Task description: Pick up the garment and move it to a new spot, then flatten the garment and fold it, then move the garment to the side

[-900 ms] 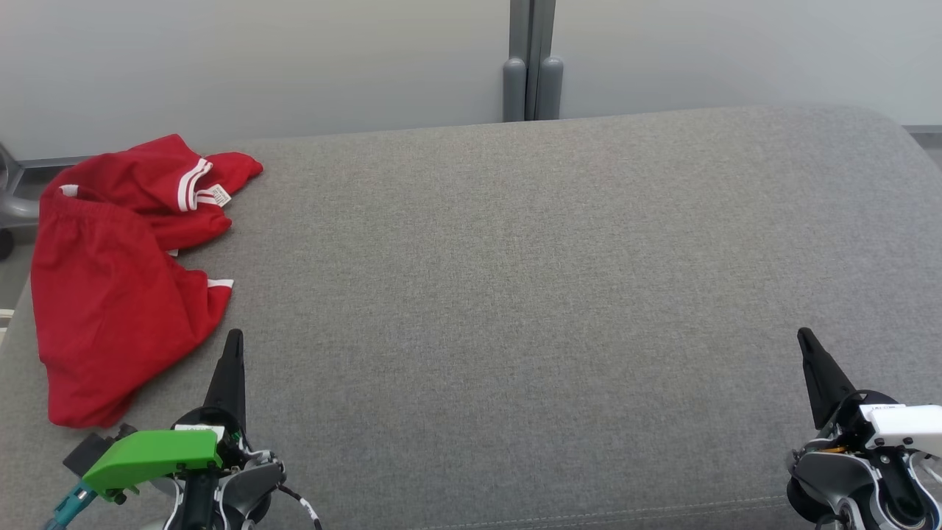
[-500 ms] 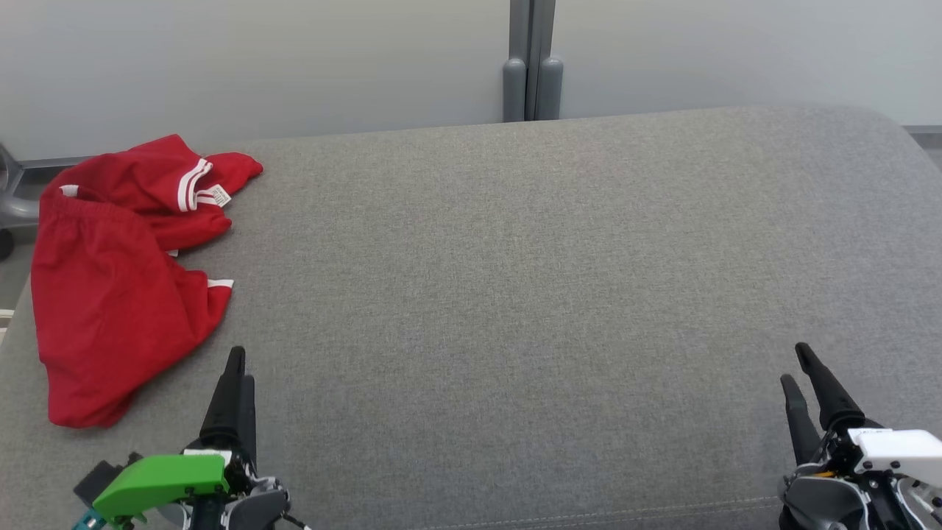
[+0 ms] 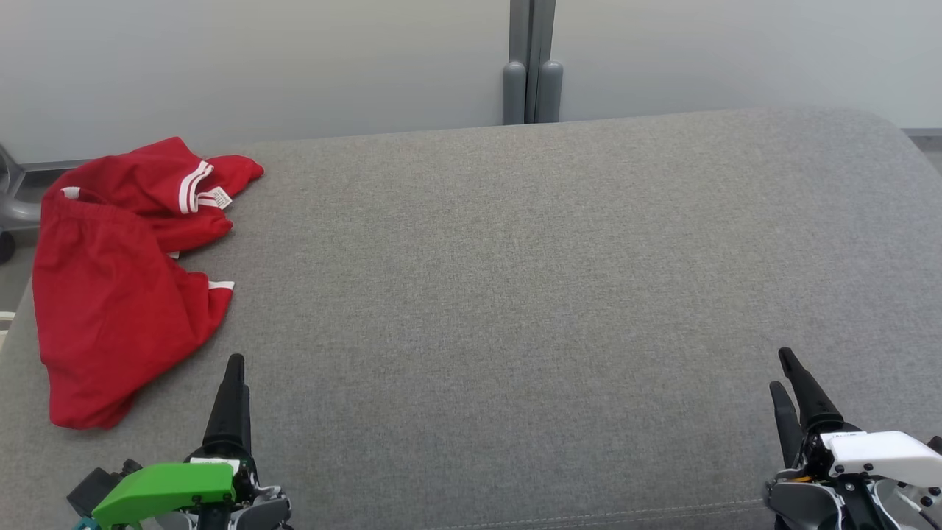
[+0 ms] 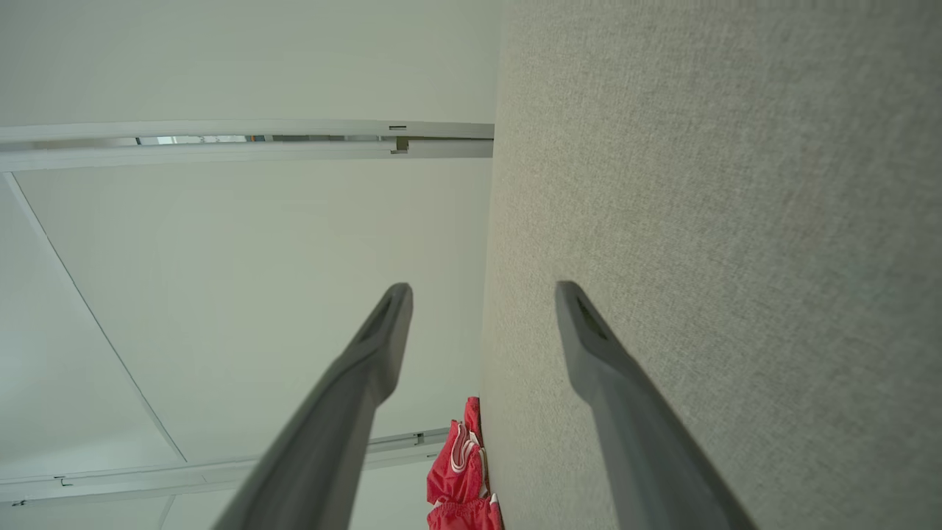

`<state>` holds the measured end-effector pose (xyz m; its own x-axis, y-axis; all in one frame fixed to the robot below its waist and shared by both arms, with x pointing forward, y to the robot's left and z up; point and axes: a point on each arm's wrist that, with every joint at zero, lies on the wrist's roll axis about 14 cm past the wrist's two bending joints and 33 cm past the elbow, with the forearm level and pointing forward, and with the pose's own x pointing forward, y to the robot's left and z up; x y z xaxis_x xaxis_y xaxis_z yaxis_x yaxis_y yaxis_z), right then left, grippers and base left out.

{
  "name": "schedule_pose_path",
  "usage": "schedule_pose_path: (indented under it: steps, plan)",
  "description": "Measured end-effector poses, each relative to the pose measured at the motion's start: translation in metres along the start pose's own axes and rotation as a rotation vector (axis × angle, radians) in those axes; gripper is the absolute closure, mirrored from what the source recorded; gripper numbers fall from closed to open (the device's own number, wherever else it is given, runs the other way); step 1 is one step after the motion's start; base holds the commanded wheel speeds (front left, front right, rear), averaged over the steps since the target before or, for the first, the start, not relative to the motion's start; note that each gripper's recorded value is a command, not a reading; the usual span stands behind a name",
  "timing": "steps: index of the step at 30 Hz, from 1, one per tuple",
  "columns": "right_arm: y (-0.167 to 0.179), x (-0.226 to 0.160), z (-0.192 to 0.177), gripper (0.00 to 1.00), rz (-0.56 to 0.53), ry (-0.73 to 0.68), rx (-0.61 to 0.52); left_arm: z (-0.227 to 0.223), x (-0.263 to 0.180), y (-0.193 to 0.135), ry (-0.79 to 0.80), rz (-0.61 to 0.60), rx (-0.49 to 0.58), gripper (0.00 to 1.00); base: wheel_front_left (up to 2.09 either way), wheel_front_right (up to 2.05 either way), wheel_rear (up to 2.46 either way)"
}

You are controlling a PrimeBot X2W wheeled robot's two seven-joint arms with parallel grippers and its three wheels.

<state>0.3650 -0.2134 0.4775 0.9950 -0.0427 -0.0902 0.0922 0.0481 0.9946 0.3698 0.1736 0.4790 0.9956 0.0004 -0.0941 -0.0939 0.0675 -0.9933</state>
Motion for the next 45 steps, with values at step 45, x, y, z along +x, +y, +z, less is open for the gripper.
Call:
schedule_pose_path:
  steps: [45]
  plan:
    - [0.062,-0.001,-0.046,0.00,0.231,0.006,-0.887,0.001,-0.015,-0.028,-0.062,-0.090,0.899,0.00,0.00,0.00,0.00]
